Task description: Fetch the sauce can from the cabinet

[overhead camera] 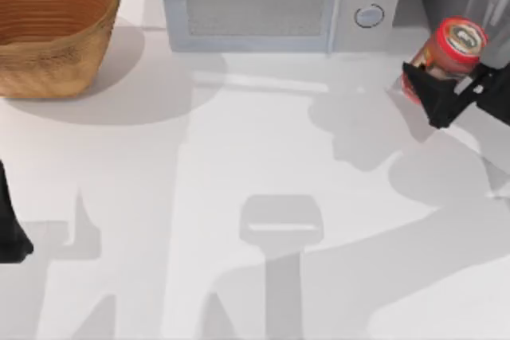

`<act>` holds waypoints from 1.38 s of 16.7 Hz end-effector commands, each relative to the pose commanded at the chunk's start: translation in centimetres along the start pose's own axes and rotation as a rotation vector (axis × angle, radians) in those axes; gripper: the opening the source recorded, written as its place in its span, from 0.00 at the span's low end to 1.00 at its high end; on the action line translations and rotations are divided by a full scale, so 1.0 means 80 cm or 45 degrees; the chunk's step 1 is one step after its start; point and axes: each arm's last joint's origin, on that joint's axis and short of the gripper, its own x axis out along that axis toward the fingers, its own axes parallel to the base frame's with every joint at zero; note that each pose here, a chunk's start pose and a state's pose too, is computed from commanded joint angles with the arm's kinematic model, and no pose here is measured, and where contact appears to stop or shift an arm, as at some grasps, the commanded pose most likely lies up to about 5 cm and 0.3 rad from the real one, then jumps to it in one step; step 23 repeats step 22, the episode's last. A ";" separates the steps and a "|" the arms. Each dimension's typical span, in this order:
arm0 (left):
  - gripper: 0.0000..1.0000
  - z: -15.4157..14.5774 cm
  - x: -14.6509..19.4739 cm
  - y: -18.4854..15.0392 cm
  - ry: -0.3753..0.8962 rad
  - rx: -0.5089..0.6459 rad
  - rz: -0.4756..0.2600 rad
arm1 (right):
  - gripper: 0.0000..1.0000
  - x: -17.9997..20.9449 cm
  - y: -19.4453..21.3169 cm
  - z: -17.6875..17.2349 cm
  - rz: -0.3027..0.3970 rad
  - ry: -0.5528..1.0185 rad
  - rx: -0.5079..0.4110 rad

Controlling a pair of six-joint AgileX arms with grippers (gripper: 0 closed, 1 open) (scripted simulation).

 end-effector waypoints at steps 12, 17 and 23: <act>1.00 0.000 0.000 0.000 0.000 0.000 0.000 | 0.68 0.000 0.000 0.000 0.000 0.000 0.000; 1.00 0.000 0.000 0.000 0.000 0.000 0.000 | 1.00 0.000 0.000 0.000 0.000 0.000 0.000; 1.00 0.000 0.000 0.000 0.000 0.000 0.000 | 1.00 0.000 0.000 0.000 0.000 0.000 0.000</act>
